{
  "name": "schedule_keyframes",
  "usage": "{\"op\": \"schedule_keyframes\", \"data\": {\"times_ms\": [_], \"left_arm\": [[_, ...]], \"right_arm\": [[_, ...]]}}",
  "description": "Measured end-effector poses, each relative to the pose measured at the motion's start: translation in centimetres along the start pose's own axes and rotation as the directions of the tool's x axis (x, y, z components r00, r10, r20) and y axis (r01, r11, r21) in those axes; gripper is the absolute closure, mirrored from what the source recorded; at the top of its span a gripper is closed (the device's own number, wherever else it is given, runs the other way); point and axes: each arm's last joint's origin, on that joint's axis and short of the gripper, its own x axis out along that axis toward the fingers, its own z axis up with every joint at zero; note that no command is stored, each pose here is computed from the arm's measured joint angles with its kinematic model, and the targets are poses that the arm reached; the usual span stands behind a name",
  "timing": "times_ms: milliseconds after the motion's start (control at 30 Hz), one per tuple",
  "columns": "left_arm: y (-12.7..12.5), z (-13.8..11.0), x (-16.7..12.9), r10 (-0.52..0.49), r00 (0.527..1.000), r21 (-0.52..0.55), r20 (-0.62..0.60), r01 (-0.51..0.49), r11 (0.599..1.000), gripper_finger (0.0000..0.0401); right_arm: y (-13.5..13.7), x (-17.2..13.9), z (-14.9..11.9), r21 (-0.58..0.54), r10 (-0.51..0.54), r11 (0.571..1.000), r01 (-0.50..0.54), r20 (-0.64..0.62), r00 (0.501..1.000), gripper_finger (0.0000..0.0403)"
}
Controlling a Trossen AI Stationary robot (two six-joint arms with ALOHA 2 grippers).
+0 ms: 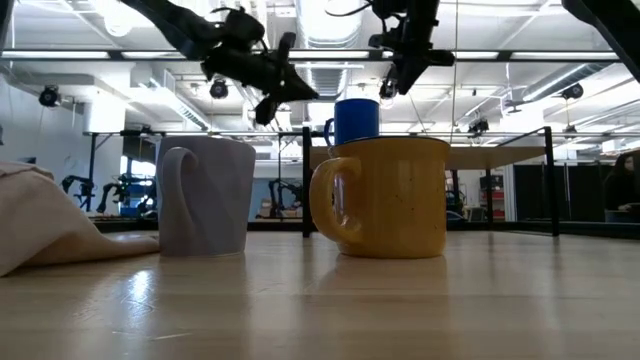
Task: Stack small to large cups/mugs on shelf
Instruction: Put the blue mug on the shelf
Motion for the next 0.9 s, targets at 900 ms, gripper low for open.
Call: {"op": "schedule_keyframes", "data": {"times_ms": [900], "left_arm": [[7.3, 2.0, 4.8, -0.202, 0.957, -0.006, -0.208, 0.205, 0.979, 0.0401]], "right_arm": [[4.2, 2.3, -2.9, 0.000, 0.124, 0.992, -0.127, -0.214, 0.969, 0.0392]]}}
